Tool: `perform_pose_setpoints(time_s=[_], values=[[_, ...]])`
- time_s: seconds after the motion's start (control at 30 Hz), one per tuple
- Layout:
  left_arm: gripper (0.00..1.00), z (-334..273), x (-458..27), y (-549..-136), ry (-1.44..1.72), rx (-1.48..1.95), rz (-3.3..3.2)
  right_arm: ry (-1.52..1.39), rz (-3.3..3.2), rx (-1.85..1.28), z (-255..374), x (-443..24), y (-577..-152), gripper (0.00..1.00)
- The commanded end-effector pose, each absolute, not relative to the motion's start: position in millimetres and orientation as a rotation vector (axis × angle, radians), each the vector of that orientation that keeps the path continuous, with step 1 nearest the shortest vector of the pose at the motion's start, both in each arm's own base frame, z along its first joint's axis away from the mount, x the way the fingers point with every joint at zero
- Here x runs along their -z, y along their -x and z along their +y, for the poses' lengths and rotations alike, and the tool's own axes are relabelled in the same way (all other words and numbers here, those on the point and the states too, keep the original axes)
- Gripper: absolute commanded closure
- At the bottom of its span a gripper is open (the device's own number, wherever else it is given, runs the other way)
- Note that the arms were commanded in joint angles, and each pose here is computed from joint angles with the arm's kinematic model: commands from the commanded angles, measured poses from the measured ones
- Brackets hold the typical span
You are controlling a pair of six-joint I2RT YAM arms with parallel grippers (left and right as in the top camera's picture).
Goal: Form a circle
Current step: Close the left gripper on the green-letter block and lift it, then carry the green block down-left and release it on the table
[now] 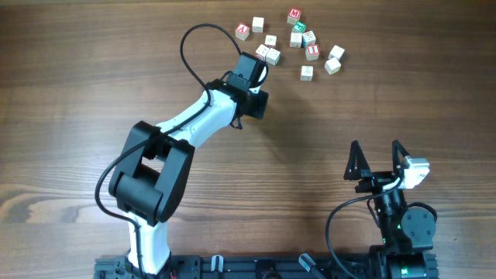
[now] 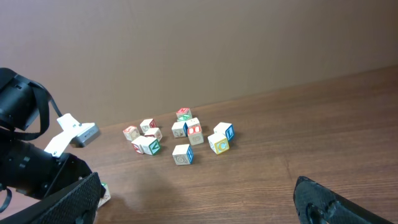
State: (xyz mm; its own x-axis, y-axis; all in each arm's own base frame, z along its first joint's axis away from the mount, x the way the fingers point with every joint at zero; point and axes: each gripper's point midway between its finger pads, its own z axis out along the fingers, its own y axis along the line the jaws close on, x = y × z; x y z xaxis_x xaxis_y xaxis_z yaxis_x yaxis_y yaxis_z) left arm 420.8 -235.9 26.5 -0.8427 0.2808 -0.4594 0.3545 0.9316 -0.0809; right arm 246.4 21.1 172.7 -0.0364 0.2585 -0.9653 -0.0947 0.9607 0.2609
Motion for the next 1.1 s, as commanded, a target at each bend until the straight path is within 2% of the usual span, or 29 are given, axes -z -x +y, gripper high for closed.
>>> perform_pose_setpoints(time_s=[0.0, 0.2, 0.4, 0.53, 0.6, 0.63, 0.73, 0.77, 0.8, 0.9, 1.07], values=[[0.71, -232.3, -21.0, -419.7, -0.505, 0.192, 2.634, -0.126, 1.581, -0.291, 21.8, -173.0, -246.4, 0.0], [0.6, -234.7, -25.1, -419.2, -0.508, 0.212, 2.628, -0.126, 1.581, -0.291, 21.8, -173.0, -246.4, 0.0], [0.51, -239.4, -53.9, -421.7, -0.503, 0.256, 2.571, -0.126, 1.581, -0.291, 21.8, -173.0, -246.4, 0.0], [0.43, -240.4, -109.7, -423.5, -0.479, 0.295, 2.462, -0.126, 1.581, -0.291, 21.8, -173.0, -246.4, 0.0], [0.38, -237.7, -156.0, -419.3, -0.462, 0.322, 2.375, -0.126, 1.582, -0.291, 21.8, -172.9, -246.4, 0.0], [0.3, -234.5, -182.8, -413.5, -0.454, 0.337, 2.328, -0.126, 1.581, -0.291, 21.8, -173.0, -246.4, 0.0], [0.18, -221.3, -229.6, -389.9, -0.445, 0.353, 2.273, -0.126, 1.582, -0.291, 21.8, -172.9, -246.4, 0.0], [0.04, -215.5, -239.5, -381.1, -0.441, 0.349, 2.27, -0.126, 1.581, -0.291, 21.8, -173.0, -246.4, 0.0], [0.0, -203.5, -252.2, -368.2, -0.428, 0.321, 2.27, -0.126, 1.581, -0.291, 21.8, -173.0, -246.4, 0.0], [0.0, -161.3, -269.2, -333.3, -0.282, 0.214, 2.327, -0.126, 1.582, -0.291, 21.8, -172.9, -246.4, 0.0], [0.0, -105.8, -268.8, -265.5, -0.04, 0.118, 2.478, -0.126, 1.581, -0.291, 21.8, -173.0, -246.4, 0.0]])
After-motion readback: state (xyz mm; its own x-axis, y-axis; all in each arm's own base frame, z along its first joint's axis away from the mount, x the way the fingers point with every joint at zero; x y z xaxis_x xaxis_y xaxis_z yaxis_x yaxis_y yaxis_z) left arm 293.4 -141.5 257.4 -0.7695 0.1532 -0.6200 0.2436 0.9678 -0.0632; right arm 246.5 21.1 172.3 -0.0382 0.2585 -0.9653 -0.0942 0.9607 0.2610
